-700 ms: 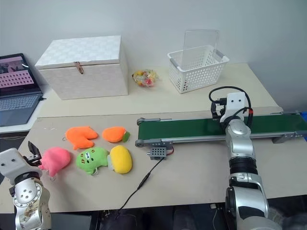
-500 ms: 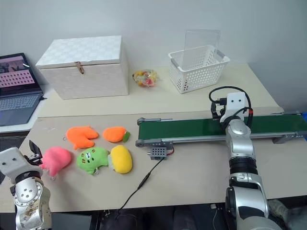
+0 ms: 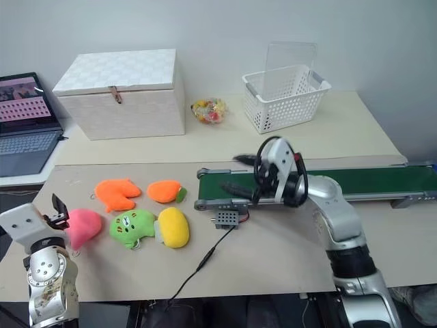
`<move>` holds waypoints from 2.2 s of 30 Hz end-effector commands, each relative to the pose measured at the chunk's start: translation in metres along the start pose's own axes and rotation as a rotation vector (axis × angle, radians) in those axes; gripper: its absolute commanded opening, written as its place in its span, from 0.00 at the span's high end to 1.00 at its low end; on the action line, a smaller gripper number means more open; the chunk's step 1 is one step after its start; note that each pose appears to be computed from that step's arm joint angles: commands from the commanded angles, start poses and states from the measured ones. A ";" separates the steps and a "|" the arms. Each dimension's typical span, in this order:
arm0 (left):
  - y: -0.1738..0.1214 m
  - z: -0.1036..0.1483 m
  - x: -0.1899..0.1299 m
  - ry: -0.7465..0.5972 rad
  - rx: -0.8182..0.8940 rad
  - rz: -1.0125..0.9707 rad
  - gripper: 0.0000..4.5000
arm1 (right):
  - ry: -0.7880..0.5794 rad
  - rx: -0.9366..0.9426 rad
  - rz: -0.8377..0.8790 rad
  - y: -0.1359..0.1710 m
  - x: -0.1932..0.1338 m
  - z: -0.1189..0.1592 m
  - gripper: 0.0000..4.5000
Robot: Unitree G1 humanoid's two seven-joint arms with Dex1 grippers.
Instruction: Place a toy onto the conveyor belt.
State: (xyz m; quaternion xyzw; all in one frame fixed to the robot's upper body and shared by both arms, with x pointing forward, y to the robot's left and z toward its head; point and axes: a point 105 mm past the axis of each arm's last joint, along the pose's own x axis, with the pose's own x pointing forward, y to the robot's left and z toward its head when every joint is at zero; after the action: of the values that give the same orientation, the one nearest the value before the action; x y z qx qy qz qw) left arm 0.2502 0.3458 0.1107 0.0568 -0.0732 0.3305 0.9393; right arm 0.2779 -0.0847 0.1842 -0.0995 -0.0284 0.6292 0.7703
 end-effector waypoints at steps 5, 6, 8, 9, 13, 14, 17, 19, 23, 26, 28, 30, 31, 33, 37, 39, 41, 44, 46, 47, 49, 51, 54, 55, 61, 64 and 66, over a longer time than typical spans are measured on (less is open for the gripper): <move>0.024 -0.022 -0.009 0.167 -0.465 0.077 0.24 | 0.001 -0.025 0.043 0.003 0.004 0.005 0.00; 0.018 -0.032 -0.013 0.230 -0.579 0.032 0.24 | 0.003 -0.023 0.042 0.003 0.004 0.004 0.00; 0.015 -0.052 -0.026 0.334 -0.709 -0.027 0.24 | 0.004 -0.018 0.041 0.003 0.006 0.002 0.00; 0.017 -0.061 -0.032 0.371 -0.752 -0.027 0.24 | 0.006 -0.015 0.038 0.003 0.006 0.001 0.00; 0.010 -0.075 -0.053 0.476 -0.883 -0.125 0.24 | 0.014 -0.015 0.025 0.001 0.007 -0.002 0.00; 0.005 -0.075 -0.056 0.490 -0.904 -0.165 0.24 | 0.011 -0.013 0.021 0.001 0.007 -0.002 0.00; -0.004 -0.082 -0.062 0.540 -0.920 -0.229 0.24 | 0.011 -0.014 0.008 0.000 0.006 -0.003 0.00; -0.009 -0.088 -0.064 0.566 -0.928 -0.248 0.24 | 0.007 -0.013 0.001 0.000 0.007 -0.002 0.00; -0.020 -0.090 -0.060 0.581 -0.952 -0.280 0.24 | 0.009 -0.015 -0.021 -0.002 0.007 -0.003 0.00; -0.028 -0.088 -0.052 0.569 -0.964 -0.293 0.24 | 0.023 -0.011 -0.051 -0.005 0.005 -0.006 0.00; -0.034 -0.083 -0.047 0.553 -0.982 -0.307 0.24 | 0.038 -0.011 -0.077 -0.010 0.004 -0.009 0.00; -0.041 -0.078 -0.041 0.540 -0.999 -0.318 0.24 | 0.039 -0.010 -0.093 -0.012 0.002 -0.010 0.00; -0.043 -0.077 -0.040 0.537 -1.000 -0.321 0.24 | 0.036 -0.008 -0.100 -0.013 0.002 -0.009 0.00; -0.047 -0.073 -0.037 0.527 -1.010 -0.335 0.24 | 0.034 -0.004 -0.108 -0.014 0.001 -0.009 0.00; -0.050 -0.069 -0.038 0.518 -1.009 -0.345 0.24 | 0.041 -0.005 -0.118 -0.015 0.001 -0.011 0.00; -0.051 -0.069 -0.040 0.522 -1.004 -0.348 0.24 | 0.044 -0.004 -0.124 -0.016 0.001 -0.012 0.00; -0.052 -0.071 -0.042 0.531 -1.001 -0.349 0.24 | 0.048 -0.004 -0.127 -0.017 0.001 -0.013 0.00; -0.051 -0.073 -0.045 0.536 -1.001 -0.341 0.24 | 0.052 -0.005 -0.136 -0.018 0.001 -0.014 0.00; -0.049 -0.074 -0.045 0.524 -1.004 -0.323 0.35 | 0.056 -0.005 -0.146 -0.021 0.002 -0.015 0.00; -0.048 -0.073 -0.044 0.517 -1.010 -0.319 0.39 | 0.062 -0.005 -0.151 -0.022 0.001 -0.017 0.00; -0.048 -0.072 -0.045 0.513 -1.015 -0.318 0.57 | 0.067 -0.006 -0.157 -0.023 0.001 -0.018 0.00; -0.047 -0.074 -0.045 0.518 -1.006 -0.310 0.72 | 0.066 -0.003 -0.159 -0.024 0.001 -0.018 0.00; -0.047 -0.075 -0.045 0.521 -1.005 -0.305 0.98 | 0.069 -0.002 -0.156 -0.024 0.002 -0.020 0.00; -0.047 -0.075 -0.046 0.522 -1.005 -0.306 0.99 | 0.073 -0.003 -0.156 -0.024 0.002 -0.021 0.00; -0.050 -0.076 -0.048 0.543 -1.002 -0.309 0.99 | 0.073 -0.005 -0.159 -0.025 0.003 -0.020 0.00; -0.050 -0.077 -0.048 0.541 -1.001 -0.310 0.99 | 0.080 -0.004 -0.167 -0.027 0.002 -0.022 0.00; -0.050 -0.076 -0.049 0.535 -0.998 -0.314 0.93 | 0.085 -0.005 -0.172 -0.027 0.002 -0.023 0.00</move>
State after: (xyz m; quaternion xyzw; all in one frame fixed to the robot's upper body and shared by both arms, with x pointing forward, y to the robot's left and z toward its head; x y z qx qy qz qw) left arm 0.2529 0.2883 0.0178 -0.4747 0.0419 0.1213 0.8708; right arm 0.3077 -0.0921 0.1520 -0.1119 0.0271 0.5562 0.8230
